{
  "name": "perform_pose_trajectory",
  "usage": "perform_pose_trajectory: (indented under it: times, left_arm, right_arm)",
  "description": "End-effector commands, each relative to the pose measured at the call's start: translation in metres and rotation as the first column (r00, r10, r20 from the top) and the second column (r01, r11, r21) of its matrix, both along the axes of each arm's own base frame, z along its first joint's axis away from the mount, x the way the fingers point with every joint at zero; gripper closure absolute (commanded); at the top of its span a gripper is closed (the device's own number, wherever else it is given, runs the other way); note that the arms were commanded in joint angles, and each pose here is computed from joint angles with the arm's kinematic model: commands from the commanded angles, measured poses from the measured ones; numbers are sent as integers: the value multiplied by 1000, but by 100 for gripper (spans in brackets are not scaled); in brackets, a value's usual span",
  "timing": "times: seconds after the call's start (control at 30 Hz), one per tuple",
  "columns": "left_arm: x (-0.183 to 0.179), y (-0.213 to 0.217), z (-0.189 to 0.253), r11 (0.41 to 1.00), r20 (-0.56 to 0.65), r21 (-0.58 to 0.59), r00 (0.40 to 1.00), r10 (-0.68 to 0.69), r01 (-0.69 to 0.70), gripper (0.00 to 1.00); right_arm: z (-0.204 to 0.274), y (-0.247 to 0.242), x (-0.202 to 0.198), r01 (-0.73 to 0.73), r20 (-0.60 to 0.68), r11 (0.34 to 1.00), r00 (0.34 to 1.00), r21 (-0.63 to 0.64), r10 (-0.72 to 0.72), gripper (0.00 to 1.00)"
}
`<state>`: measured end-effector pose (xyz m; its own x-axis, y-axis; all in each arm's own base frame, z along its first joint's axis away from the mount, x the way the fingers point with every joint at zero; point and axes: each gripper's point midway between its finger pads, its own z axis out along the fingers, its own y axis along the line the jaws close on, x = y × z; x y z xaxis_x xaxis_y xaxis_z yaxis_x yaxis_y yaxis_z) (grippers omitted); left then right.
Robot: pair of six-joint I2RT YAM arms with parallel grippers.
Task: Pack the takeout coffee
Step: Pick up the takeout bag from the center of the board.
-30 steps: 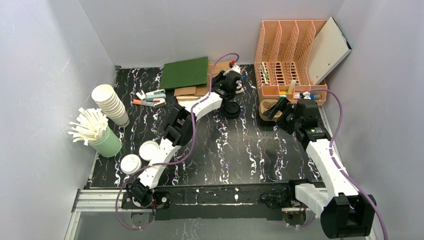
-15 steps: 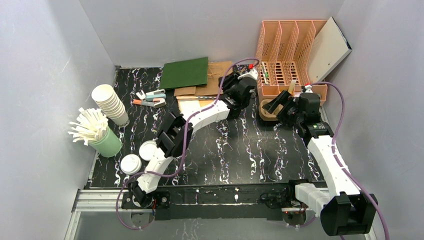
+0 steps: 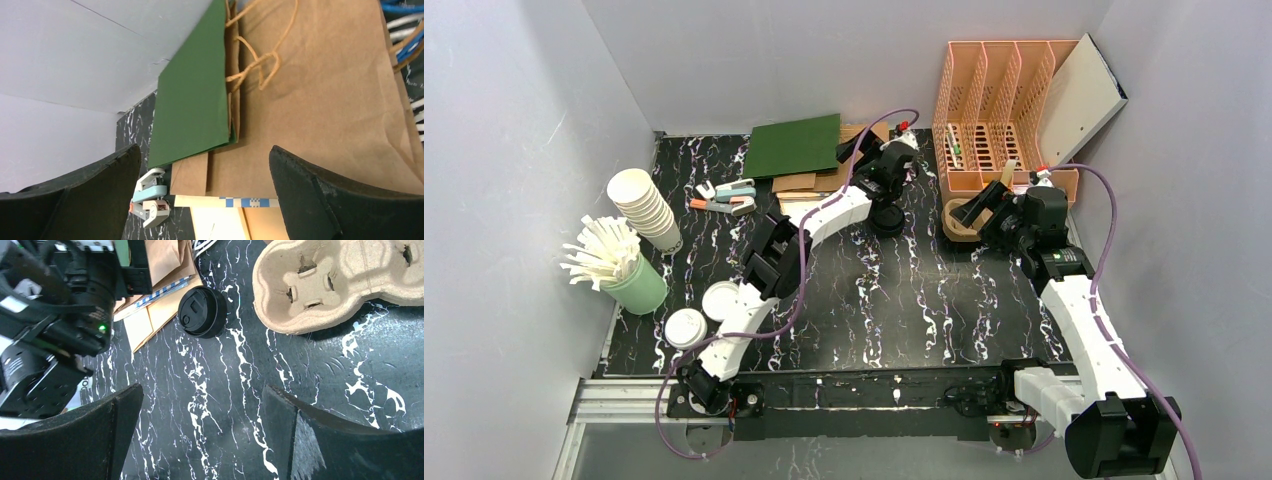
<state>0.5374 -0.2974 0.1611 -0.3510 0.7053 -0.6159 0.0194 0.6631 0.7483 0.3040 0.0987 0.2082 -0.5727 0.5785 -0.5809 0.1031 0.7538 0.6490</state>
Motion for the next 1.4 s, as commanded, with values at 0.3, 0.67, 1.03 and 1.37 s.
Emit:
perform_pose_trajectory:
  times: [0.3,0.67,1.03,1.37]
  left_arm:
    - [32,23,-40,994,-45,109,999,22,-17,2]
    - [47,61,-67,980,-40,170,993,108,-100,15]
    - [55,75,-51,960,48,213,984,174,-180,100]
    - [-2,52,42,991,101,104,992,78,-89,100]
  right_arm:
    - [16,3,12,-4,33,1000,999,9,3,2]
    - [5,6,19,-9,1,1000,1000,25,9,2]
    - [4,8,22,-9,-2,999,1000,34,9,2]
    - [18,17,27,-42,15,996,999,78,41,2]
